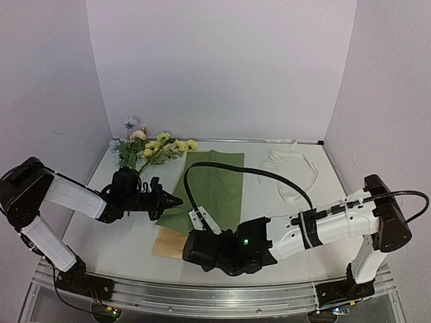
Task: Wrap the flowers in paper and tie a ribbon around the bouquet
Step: Pass from the right arm to the left, then pass from the left arm to the right
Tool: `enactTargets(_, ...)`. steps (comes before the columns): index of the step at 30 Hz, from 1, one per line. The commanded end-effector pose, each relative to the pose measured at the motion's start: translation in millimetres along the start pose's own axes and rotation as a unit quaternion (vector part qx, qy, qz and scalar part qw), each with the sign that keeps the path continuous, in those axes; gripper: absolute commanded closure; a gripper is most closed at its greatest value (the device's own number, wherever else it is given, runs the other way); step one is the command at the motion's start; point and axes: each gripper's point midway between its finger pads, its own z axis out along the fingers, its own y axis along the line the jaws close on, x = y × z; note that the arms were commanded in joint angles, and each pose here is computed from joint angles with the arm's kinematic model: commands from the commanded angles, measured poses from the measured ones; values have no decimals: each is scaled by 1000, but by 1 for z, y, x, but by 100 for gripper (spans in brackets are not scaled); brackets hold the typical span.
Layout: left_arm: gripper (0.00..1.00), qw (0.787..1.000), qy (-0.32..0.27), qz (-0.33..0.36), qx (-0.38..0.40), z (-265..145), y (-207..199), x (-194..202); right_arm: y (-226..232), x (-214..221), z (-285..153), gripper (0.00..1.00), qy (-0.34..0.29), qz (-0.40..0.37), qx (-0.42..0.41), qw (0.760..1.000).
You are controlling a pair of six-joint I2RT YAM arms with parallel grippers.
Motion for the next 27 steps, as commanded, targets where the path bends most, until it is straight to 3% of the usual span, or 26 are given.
enactTargets(1, 100, 994, -17, 110, -15, 1, -37, -4, -15, -32, -36, 56, -9, 66, -59, 996)
enactTargets(3, 100, 987, -25, 151, -43, -1, -43, -3, -25, -45, -50, 41, -13, 97, -80, 992)
enactTargets(5, 100, 981, -26, 180, -68, -1, -45, -1, -36, -55, -58, 32, -11, 133, -98, 986)
enactTargets(9, 100, 965, -17, 241, -101, 7, -50, 5, -74, -82, -51, 22, 1, 232, -110, 967)
enactTargets(16, 100, 918, -3, 368, -150, 23, -63, 25, -108, -134, -16, 13, 18, 348, -137, 927)
enactTargets(27, 100, 854, 26, 502, -137, 33, -89, 44, -120, -186, 29, 6, 37, 425, -198, 882)
